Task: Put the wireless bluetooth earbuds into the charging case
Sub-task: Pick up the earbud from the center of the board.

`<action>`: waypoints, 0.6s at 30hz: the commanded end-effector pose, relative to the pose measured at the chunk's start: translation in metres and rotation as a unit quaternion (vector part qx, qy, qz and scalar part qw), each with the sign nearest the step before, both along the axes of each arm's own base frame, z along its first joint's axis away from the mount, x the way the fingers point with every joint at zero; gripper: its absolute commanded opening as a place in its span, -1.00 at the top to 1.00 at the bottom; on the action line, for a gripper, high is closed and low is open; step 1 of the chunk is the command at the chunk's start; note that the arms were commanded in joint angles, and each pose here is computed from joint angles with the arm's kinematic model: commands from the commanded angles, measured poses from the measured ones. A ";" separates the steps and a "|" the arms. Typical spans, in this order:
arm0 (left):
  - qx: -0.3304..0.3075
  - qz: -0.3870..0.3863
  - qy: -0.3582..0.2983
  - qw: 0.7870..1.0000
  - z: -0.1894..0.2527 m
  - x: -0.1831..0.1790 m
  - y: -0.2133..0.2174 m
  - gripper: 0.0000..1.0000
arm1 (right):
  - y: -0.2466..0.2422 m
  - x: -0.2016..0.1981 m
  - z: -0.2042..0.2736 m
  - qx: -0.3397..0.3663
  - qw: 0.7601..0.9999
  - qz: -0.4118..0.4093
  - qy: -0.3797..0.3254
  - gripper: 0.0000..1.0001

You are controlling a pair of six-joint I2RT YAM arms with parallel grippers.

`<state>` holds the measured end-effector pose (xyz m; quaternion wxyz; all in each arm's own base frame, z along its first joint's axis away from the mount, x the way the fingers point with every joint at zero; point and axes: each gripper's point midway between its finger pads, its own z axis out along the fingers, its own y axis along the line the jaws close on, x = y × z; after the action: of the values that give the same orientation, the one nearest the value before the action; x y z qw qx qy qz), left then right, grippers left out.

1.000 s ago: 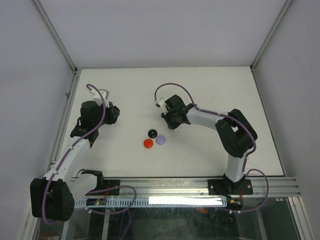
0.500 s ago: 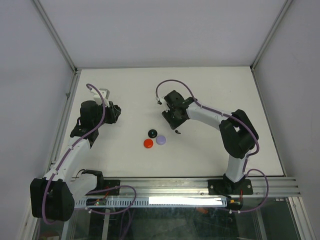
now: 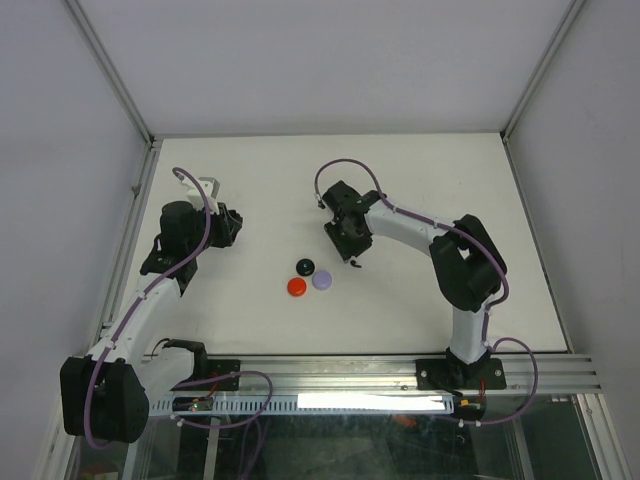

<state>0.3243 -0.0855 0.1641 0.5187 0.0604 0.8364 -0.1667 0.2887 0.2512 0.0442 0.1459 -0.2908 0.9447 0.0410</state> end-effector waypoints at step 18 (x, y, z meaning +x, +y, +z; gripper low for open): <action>-0.005 -0.009 -0.051 0.999 0.027 0.007 0.000 0.93 | -0.009 0.001 -0.025 -0.034 0.997 -0.067 0.001 0.41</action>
<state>0.3242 -0.0860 0.1642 0.5187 0.0611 0.8360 -0.1681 0.2887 0.2414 0.0220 0.1294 -0.2423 0.9615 0.0035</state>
